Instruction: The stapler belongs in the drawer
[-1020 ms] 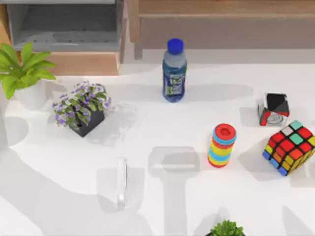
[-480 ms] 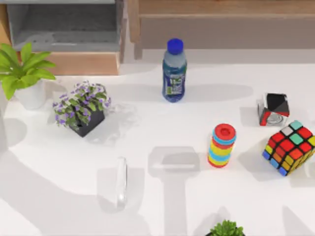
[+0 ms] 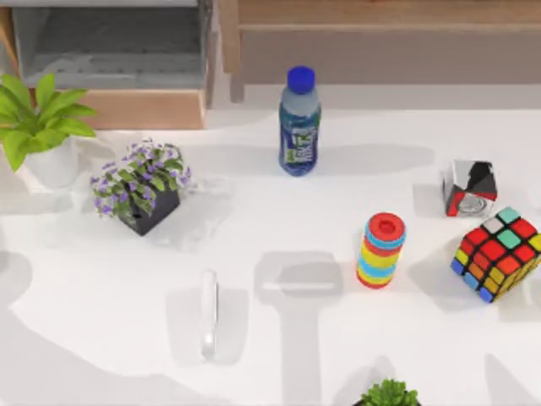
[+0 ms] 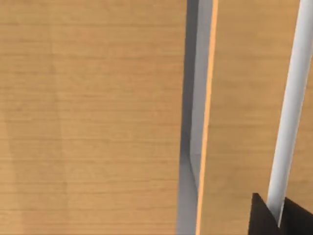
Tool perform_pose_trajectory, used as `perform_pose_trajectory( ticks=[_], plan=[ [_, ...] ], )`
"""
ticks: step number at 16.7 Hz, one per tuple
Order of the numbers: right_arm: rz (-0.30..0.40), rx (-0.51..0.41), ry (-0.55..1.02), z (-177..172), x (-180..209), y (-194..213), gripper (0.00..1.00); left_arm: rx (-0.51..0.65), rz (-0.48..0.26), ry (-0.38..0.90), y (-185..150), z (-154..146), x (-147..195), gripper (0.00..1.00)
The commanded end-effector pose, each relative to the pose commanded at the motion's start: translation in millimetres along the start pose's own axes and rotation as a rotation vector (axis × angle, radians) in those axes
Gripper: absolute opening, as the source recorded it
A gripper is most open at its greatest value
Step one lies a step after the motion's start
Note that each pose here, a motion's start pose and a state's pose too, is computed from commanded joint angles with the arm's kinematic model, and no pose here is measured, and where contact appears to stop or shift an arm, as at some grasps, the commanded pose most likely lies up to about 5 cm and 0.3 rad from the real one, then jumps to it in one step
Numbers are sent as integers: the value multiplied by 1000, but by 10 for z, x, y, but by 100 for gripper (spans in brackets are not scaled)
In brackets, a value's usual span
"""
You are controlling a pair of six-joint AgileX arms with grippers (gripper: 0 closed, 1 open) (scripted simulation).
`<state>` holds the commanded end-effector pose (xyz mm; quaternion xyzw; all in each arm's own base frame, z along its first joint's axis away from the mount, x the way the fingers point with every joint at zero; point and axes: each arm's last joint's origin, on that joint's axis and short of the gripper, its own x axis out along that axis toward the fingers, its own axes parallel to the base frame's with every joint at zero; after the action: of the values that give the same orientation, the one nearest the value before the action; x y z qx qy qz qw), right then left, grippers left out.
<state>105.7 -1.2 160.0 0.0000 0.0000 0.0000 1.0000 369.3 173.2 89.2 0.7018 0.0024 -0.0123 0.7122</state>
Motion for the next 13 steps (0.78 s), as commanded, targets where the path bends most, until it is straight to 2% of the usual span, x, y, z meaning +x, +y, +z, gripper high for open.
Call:
perform_pose_trajectory(
  ticks=[6, 13],
  plan=[
    [0, 0, 0, 0, 0, 0, 100, 2, 4, -4, 7, 4, -40, 0],
    [0, 0, 0, 0, 0, 0, 100, -1, -3, -5, -24, 9, -608, 0]
  ],
)
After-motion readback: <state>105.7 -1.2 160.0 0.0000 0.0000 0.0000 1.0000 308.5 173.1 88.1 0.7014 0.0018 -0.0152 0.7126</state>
